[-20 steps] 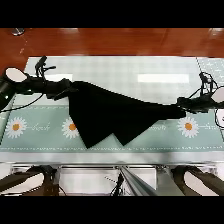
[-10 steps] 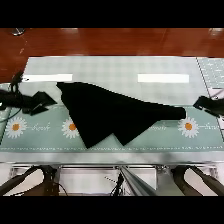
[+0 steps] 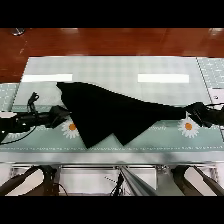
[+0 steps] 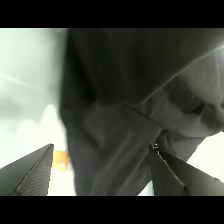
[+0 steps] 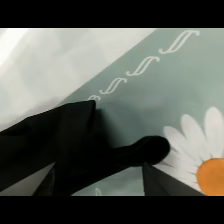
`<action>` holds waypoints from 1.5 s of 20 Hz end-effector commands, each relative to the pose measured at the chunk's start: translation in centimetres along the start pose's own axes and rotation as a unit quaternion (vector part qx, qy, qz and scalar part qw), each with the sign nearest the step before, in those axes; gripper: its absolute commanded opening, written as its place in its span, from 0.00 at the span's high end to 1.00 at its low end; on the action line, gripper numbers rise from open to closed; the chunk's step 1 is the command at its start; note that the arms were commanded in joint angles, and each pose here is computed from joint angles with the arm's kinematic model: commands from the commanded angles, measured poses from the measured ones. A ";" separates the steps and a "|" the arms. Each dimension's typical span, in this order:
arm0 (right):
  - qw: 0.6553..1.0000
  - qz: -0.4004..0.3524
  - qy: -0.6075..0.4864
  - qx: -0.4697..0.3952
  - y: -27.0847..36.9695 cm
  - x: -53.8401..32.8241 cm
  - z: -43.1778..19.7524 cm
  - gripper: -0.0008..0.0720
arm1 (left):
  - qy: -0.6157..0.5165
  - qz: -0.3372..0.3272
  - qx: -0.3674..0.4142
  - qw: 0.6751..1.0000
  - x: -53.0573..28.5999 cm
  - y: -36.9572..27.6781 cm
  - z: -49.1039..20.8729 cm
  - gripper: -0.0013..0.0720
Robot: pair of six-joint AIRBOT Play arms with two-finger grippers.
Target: Fold the shirts.
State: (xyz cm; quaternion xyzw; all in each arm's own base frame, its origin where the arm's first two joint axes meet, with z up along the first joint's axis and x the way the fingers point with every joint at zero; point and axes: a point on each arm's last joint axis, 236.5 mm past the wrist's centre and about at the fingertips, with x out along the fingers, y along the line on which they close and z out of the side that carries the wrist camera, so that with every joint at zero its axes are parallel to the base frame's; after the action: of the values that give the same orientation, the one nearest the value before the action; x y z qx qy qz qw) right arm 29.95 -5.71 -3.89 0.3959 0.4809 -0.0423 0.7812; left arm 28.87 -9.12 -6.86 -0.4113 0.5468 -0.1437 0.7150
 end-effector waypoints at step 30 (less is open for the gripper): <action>0.993 -0.040 0.114 0.013 -3.2 3.4 -3.4 0.14 | 0.046 -0.040 0.046 0.997 5.5 -5.1 -0.8 0.95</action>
State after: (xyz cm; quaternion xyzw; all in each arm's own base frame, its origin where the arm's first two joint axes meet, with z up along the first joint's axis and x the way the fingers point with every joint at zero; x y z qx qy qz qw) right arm 26.53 -5.86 -8.55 0.3938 0.5691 -0.0610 0.7193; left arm 31.42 -16.14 -6.81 -0.3922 0.5537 -0.2131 0.7030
